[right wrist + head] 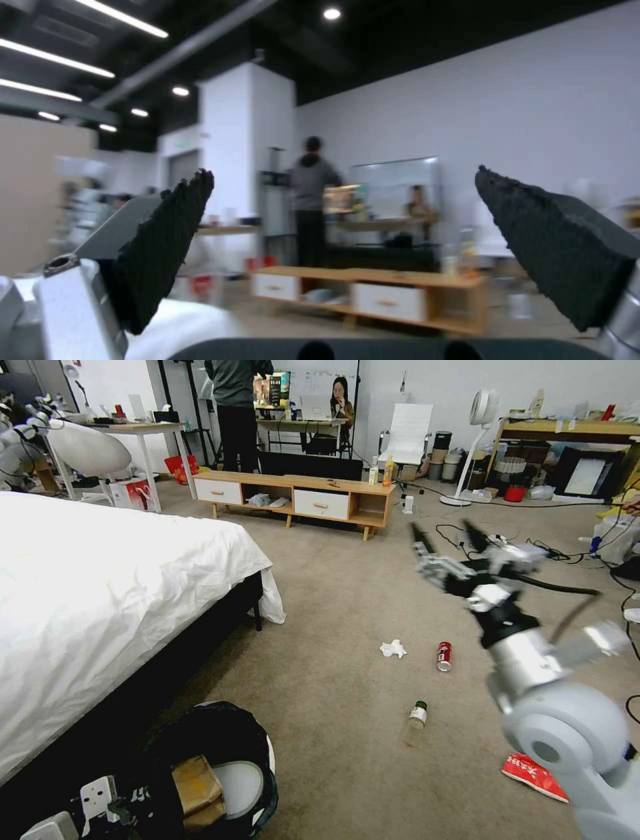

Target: Pick up the trash bin and place the garbage on the floor into it.

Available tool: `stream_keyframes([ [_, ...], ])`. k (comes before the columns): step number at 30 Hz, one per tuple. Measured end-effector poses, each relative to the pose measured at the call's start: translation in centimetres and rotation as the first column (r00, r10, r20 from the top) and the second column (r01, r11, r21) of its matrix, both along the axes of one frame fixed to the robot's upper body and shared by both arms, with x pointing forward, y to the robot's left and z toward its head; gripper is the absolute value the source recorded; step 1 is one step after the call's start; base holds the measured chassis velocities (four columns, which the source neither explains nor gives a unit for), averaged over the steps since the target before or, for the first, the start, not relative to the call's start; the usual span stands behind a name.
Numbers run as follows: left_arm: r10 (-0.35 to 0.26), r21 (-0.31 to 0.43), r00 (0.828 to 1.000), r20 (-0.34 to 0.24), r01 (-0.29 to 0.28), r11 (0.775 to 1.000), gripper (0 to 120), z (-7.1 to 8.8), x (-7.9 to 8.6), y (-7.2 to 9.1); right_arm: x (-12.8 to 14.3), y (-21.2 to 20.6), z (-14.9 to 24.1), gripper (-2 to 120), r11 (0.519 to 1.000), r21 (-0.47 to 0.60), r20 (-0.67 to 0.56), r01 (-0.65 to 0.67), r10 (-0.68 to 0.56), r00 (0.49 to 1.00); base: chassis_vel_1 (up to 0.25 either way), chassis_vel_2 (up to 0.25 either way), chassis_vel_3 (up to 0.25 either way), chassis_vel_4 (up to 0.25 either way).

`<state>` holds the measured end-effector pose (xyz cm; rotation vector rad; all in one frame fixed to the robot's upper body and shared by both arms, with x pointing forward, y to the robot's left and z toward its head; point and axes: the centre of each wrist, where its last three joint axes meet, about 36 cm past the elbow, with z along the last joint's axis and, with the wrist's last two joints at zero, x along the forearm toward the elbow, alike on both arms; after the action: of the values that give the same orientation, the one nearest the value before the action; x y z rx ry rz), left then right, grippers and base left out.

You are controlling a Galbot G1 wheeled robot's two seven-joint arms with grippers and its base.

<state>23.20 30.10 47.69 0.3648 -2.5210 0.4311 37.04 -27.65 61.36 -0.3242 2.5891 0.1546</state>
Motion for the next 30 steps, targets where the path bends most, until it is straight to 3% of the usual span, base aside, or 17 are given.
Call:
stream_keyframes([
  [8, -0.018, -0.007, 1.000, 0.002, 0.019, 1.000, 2, 0.0, 0.1, -0.6, -2.2, -1.9, -2.3, 100, 0.986, -0.079, 0.001, 0.149, -0.150, 0.989, 0.000, 0.000, 0.000, 0.000],
  [13, -0.031, -0.011, 1.000, 0.004, 0.031, 0.999, 2, 0.0, 0.2, -0.8, -4.3, -1.7, -5.2, 100, 0.971, -0.106, -0.060, 0.214, -0.221, 0.974, 0.000, 0.000, 0.000, 0.000],
  [22, -0.050, -0.015, 0.999, 0.014, 0.050, 0.999, 2, 0.1, 0.4, -1.1, -7.3, -1.3, -9.2, 100, 0.901, -0.200, -0.118, 0.385, -0.412, 0.904, 0.000, 0.000, 0.000, 0.000],
  [30, -0.069, -0.022, 0.997, 0.035, 0.070, 0.997, 2, 0.2, 0.6, -1.1, -8.5, -1.0, -10.6, 100, 0.871, -0.220, -0.151, 0.439, -0.475, 0.867, 0.000, 0.000, 0.000, 0.000],
])
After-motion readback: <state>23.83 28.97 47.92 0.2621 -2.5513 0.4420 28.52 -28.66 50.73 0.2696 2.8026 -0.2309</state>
